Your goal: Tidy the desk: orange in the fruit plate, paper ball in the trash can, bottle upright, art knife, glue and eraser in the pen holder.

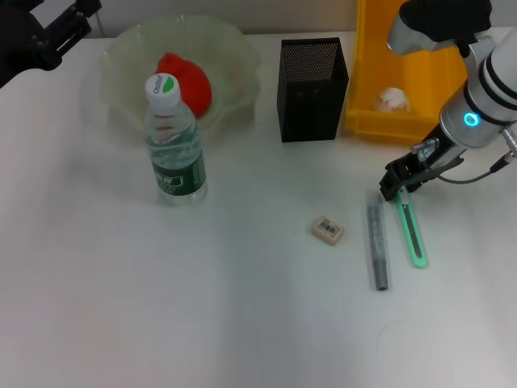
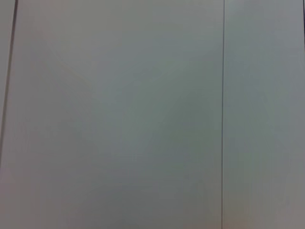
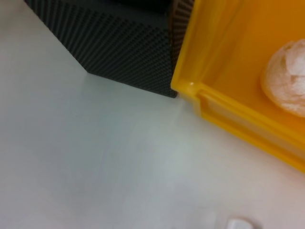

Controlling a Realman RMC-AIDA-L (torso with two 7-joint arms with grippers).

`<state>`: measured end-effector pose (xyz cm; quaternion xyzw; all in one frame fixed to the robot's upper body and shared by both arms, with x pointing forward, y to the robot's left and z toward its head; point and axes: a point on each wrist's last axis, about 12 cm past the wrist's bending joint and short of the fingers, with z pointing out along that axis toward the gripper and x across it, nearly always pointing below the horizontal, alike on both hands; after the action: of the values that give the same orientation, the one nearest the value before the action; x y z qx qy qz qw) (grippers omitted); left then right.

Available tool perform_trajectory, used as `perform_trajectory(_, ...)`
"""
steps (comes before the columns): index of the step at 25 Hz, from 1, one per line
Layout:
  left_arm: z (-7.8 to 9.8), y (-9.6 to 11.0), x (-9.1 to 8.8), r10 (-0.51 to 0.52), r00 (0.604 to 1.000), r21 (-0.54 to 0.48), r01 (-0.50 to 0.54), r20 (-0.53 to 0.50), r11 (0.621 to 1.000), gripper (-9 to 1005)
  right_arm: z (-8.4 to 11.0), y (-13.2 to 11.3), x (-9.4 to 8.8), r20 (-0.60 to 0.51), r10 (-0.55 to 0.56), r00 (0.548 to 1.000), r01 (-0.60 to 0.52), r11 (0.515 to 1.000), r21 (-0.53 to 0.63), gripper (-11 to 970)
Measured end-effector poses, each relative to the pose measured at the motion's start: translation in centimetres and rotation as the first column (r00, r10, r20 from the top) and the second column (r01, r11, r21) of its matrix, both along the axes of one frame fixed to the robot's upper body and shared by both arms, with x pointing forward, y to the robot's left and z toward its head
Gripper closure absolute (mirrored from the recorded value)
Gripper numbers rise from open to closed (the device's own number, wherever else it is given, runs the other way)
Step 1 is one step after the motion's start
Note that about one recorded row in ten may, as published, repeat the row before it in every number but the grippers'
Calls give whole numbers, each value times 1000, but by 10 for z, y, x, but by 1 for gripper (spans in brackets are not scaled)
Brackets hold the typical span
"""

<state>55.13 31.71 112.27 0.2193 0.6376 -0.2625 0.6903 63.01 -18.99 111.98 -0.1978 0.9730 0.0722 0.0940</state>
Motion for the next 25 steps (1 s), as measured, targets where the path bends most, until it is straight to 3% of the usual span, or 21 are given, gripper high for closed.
perform_trajectory(8, 0, 0, 0, 0, 1000, 0, 0, 0, 1000, 419, 0, 0, 0, 0, 0, 1000, 0, 1000, -1, 573)
perform_trajectory(19, 0, 0, 0, 3, 1000, -1, -3, 0, 1000, 419, 4, -4, 1, 2, -9, 1000, 9, 1000, 13, 791)
perform_trajectory(24, 1, 1, 1, 4, 1000, -2, -4, 1, 1000, 419, 12, -20, -2, -7, -46, 999, 46, 997, 64, 789)
perform_trajectory(25, 1, 0, 1, 3, 1000, -2, -3, 3, 1000, 419, 18, -32, -5, -6, -68, 998, 68, 989, 131, 789)
